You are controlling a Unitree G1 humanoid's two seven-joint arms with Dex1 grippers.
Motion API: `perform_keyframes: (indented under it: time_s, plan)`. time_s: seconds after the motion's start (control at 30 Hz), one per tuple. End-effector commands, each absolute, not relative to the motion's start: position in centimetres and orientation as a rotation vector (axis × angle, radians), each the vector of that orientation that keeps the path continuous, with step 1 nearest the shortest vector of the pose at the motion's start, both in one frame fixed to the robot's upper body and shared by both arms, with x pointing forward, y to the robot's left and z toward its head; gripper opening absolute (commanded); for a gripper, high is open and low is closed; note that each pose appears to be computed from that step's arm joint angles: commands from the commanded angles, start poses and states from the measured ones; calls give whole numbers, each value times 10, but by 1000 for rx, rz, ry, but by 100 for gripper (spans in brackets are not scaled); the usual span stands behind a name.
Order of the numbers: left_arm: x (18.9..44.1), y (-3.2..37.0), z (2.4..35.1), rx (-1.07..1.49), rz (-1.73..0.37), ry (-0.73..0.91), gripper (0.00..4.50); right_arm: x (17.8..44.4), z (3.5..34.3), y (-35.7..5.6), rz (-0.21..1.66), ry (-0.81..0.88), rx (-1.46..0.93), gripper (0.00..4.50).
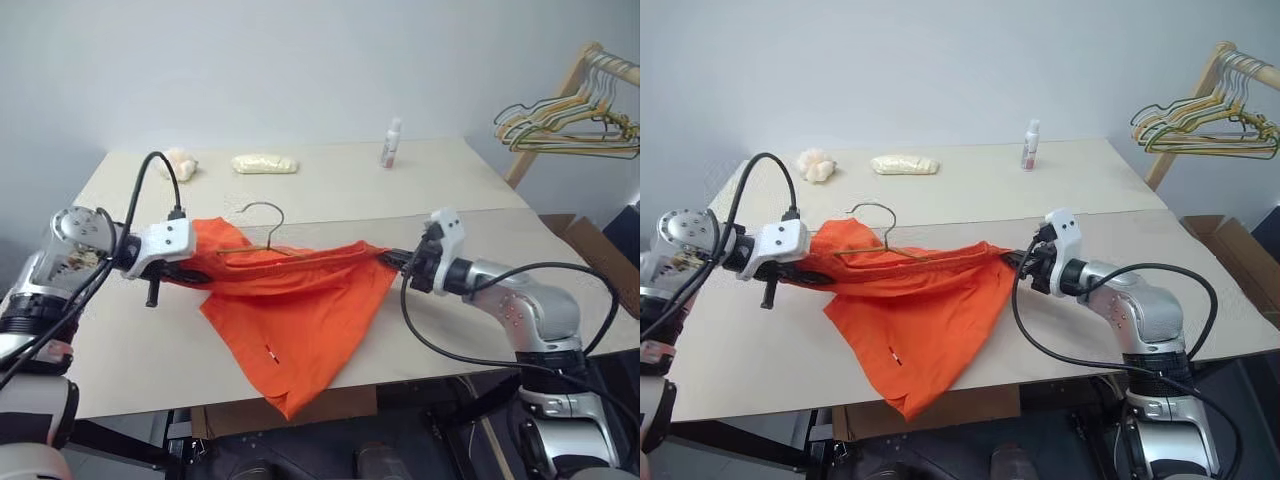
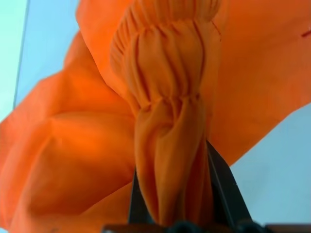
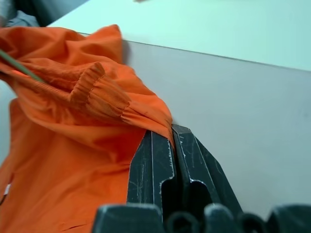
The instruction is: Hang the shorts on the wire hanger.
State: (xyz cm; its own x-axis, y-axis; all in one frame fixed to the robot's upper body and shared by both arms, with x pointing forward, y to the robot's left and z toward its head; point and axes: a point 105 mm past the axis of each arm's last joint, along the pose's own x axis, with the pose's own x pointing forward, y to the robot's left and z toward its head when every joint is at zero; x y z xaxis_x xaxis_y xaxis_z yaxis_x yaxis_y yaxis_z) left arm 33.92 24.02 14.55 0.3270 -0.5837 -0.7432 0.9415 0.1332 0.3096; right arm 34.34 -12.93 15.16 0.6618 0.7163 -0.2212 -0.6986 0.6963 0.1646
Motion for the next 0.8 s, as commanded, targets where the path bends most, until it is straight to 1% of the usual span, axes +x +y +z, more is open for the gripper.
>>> perform_keyframes:
  time_s: [0.03,0.1,0.23,0.37,0.4,0.43,0.5,0.53,0.63,0.7,0.8]
  plan:
    - [349,231,145,864,-1168,509,0,337,180,-122,830,181,5,2]
    - [356,219,145,854,-1169,480,0,330,179,-111,874,182,-33,2]
    - [373,208,152,826,-1121,424,0,319,172,-108,914,203,-89,101]
    - [378,203,156,801,-1124,396,0,320,166,-123,857,232,-168,245]
    - [377,202,156,800,-1132,393,0,320,167,-128,839,229,-182,286]
    - [377,201,156,801,-1137,392,0,321,169,-130,831,225,-188,313]
    - [376,200,156,807,-1145,388,0,323,175,-137,811,214,-207,383]
    - [375,200,156,804,-1151,386,0,324,183,-139,812,200,-226,417]
    - [375,199,156,810,-1162,386,0,327,199,-133,863,202,-306,417]
    - [375,199,157,813,-1163,385,0,329,199,-125,919,246,-367,417]
    - [374,197,157,816,-1173,380,0,337,190,-116,982,335,-457,417]
